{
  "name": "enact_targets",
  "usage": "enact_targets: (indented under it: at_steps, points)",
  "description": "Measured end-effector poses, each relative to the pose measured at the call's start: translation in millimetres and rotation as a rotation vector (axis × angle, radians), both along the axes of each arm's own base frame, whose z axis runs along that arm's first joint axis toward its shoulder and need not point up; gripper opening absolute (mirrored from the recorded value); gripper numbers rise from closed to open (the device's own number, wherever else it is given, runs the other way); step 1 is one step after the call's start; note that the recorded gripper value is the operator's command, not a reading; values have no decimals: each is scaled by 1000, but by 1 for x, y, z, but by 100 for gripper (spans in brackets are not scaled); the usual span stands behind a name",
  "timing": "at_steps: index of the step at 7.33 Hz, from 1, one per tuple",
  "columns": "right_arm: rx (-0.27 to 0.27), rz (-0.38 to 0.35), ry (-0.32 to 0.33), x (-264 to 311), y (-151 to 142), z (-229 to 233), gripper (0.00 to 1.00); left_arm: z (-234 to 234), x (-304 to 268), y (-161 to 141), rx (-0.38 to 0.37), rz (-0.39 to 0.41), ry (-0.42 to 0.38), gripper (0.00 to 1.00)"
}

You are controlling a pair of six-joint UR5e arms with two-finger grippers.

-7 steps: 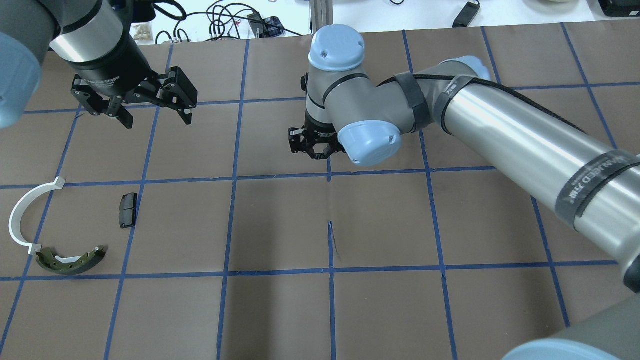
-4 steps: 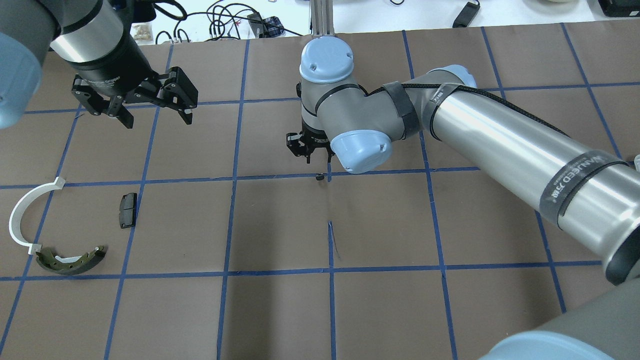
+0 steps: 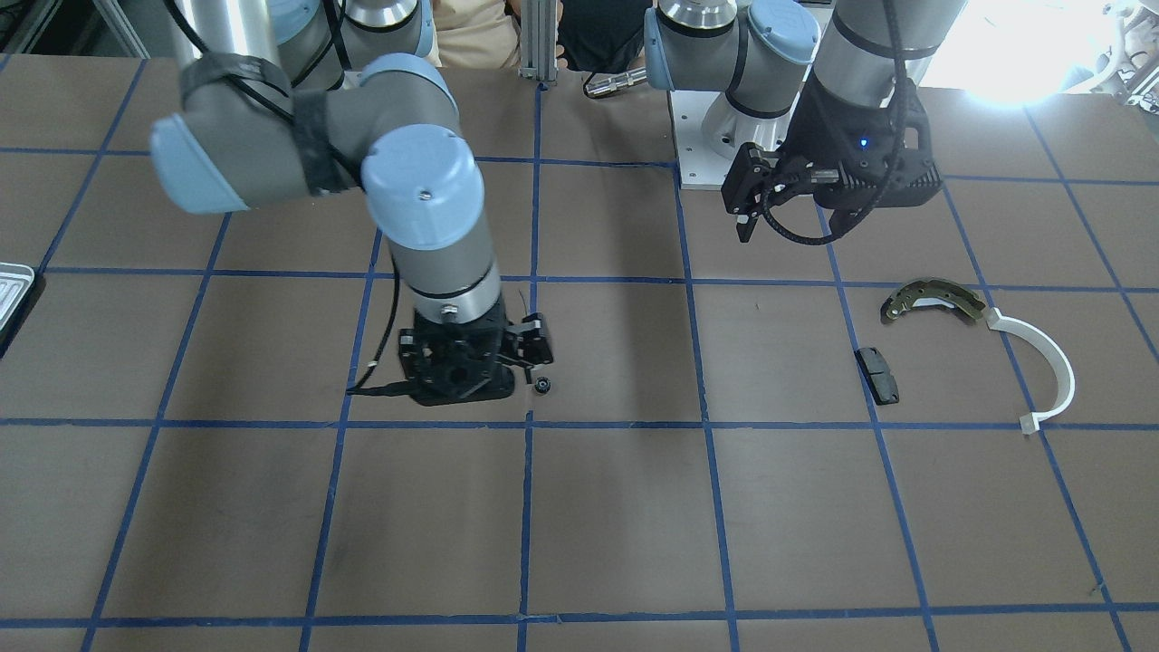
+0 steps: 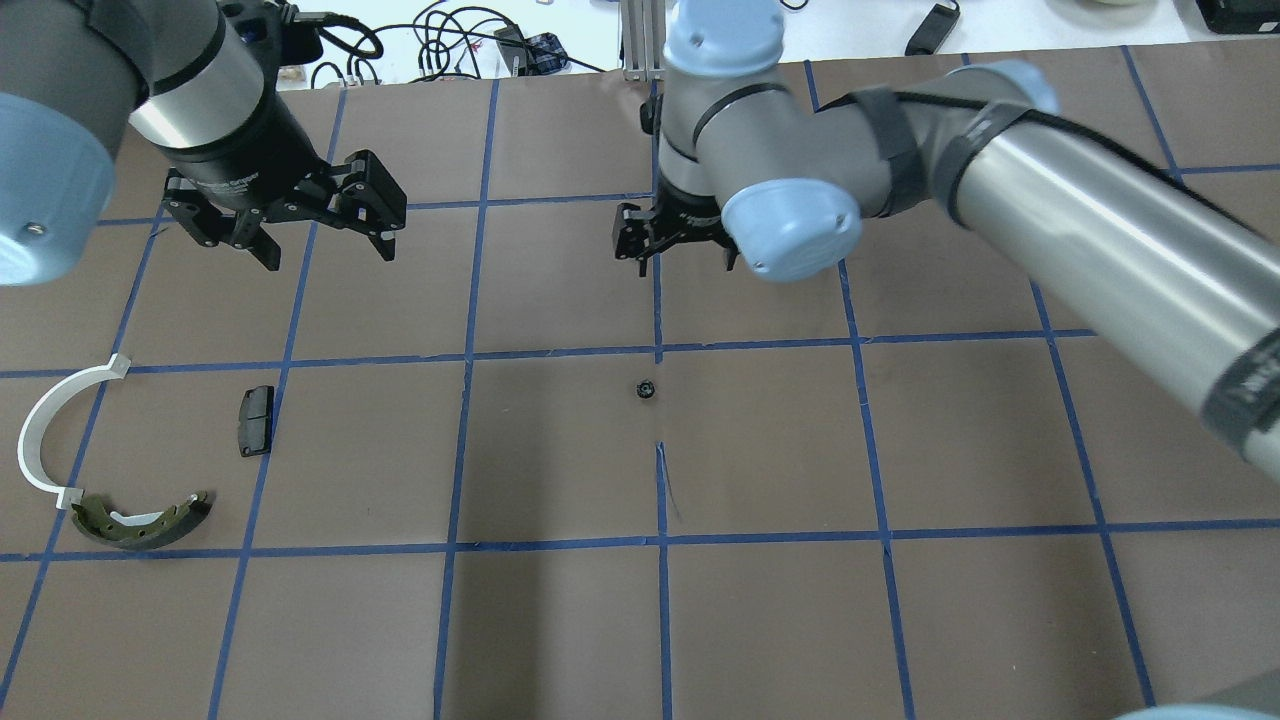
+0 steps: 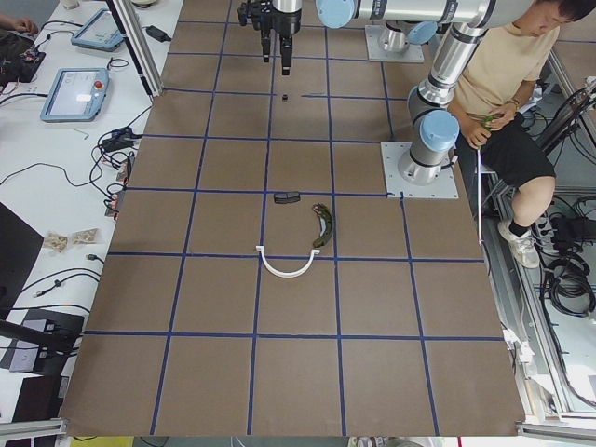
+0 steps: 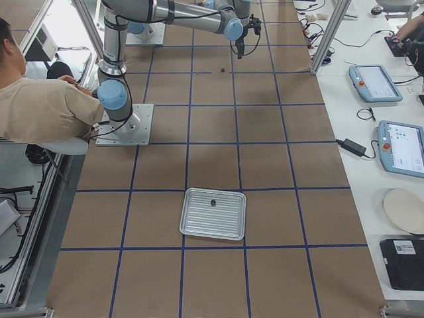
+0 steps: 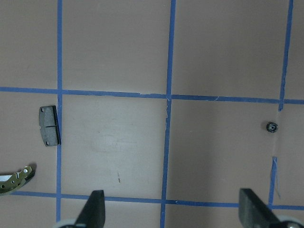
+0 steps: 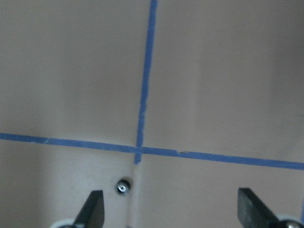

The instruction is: Place bearing gear from tray to pile

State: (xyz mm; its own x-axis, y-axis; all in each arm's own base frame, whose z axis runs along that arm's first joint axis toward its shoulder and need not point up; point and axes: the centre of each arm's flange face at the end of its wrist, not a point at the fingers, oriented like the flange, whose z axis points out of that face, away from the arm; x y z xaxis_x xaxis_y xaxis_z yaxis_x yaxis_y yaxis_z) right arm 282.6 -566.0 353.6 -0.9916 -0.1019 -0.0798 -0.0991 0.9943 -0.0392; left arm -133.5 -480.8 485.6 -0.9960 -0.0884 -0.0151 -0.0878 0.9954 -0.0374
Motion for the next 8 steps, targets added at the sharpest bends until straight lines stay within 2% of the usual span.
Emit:
enact_targets:
  at_steps: [1,2,4,5,6,7,8]
  points:
    - [31,25,10,-67,-1,36,94,-14,-16,-4,8,29,8,100]
    - [60,58,23,-138,3,63,94,-35,-43,-10,8,23,12,100]
    - [106,111,79,-298,20,93,96,-100,-105,-30,8,2,62,100]
    - [121,153,90,-378,33,95,96,-132,-137,-37,4,-25,95,100]
    - [133,201,72,-454,51,85,96,-163,-164,-40,11,-43,109,100]
    - [122,253,62,-523,69,58,96,-193,-188,-39,30,-60,106,100]
    - [94,327,81,-578,82,19,97,-218,-205,-35,50,-76,99,100]
